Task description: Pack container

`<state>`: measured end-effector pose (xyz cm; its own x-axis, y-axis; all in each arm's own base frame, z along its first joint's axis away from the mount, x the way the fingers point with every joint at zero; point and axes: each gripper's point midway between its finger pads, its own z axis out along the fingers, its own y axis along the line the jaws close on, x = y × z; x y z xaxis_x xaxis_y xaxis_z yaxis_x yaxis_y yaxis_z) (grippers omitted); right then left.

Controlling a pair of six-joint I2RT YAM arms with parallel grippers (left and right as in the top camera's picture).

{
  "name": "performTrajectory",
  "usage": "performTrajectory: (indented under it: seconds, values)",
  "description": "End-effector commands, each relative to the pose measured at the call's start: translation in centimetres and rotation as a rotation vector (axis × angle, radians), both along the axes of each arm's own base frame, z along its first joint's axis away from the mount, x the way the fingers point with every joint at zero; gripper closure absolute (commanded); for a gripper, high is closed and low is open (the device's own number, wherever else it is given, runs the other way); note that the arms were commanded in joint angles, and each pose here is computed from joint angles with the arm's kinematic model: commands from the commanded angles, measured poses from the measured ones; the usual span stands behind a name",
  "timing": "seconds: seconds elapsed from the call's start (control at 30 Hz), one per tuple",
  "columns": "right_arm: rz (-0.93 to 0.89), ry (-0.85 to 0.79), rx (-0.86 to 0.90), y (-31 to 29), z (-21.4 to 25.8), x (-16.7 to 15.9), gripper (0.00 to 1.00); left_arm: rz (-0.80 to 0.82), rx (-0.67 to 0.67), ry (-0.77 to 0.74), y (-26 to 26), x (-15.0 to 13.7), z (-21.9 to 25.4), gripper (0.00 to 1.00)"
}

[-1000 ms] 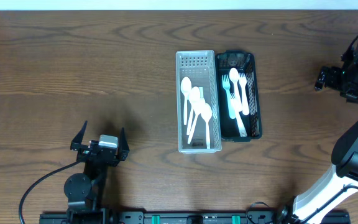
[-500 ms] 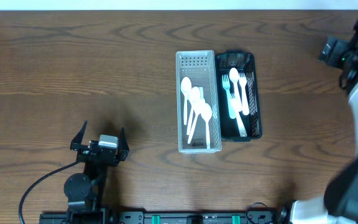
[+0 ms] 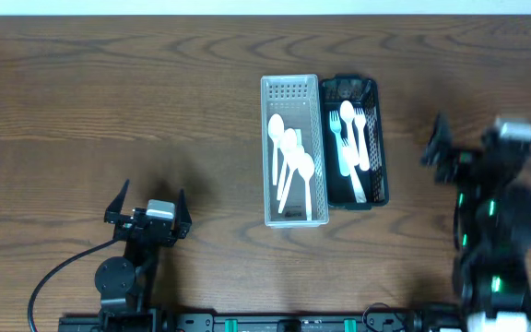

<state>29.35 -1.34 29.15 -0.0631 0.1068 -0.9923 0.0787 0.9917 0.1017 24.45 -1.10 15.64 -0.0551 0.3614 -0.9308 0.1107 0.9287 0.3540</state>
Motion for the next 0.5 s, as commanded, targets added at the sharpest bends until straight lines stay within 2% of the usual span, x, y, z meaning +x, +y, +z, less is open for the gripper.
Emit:
performTrajectory:
  seconds: [0.0, 0.2, 0.47]
  values:
    - [0.027, -0.088, 0.021, 0.8, -0.1, -2.7, 0.01, -0.008, -0.013, 0.045, -0.1, -0.1, -1.5, 0.02]
    - [0.07, -0.181, 0.001, 1.6, -1.1, -5.3, 0.01, -0.008, -0.013, 0.045, -0.1, -0.1, -1.5, 0.02]
    - [0.092, -0.118, -0.039, 2.0, -5.3, -4.8, 0.01, -0.008, -0.013, 0.045, -0.1, -0.1, -1.5, 0.02]
